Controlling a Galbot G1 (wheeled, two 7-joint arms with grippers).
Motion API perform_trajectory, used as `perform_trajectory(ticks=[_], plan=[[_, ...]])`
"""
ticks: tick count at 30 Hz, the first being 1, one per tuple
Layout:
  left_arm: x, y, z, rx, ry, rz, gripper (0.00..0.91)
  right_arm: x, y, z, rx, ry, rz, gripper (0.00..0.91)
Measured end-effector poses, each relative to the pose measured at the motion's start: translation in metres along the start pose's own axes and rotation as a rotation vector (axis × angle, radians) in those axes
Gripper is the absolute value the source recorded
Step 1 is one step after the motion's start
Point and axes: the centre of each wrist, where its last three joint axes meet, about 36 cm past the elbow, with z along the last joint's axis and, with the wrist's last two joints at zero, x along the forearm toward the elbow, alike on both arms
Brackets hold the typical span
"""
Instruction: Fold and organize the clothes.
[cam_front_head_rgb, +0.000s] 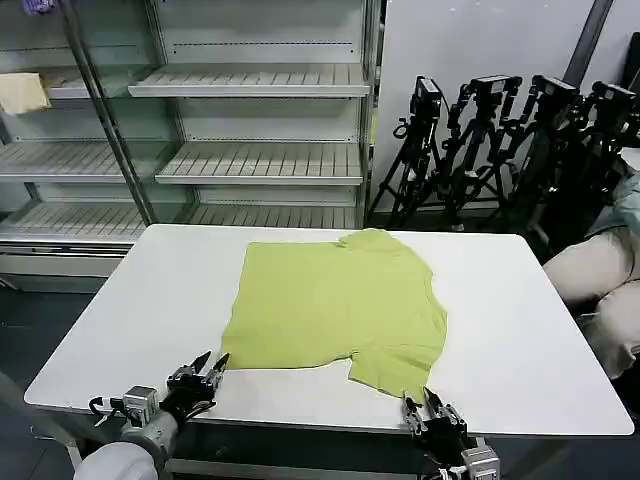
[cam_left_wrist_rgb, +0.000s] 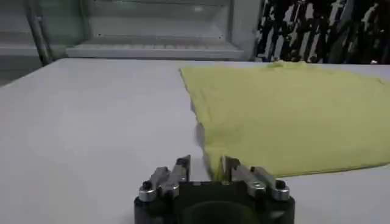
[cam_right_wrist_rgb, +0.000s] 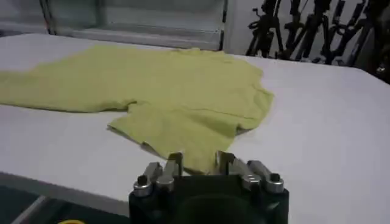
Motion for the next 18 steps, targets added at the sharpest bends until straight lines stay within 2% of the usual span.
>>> perform_trajectory(ticks=[10, 18], plan=[[0.001, -0.005, -0.006, 0.007, -0.022, 0.010, 0.020, -0.004, -0.008, -0.015, 0.003, -0.083, 0.017, 0.000], [-0.012, -0.007, -0.021, 0.038, -0.066, 0.023, 0.020, -0.036, -0.018, -0.038, -0.001, -0.162, 0.022, 0.000]])
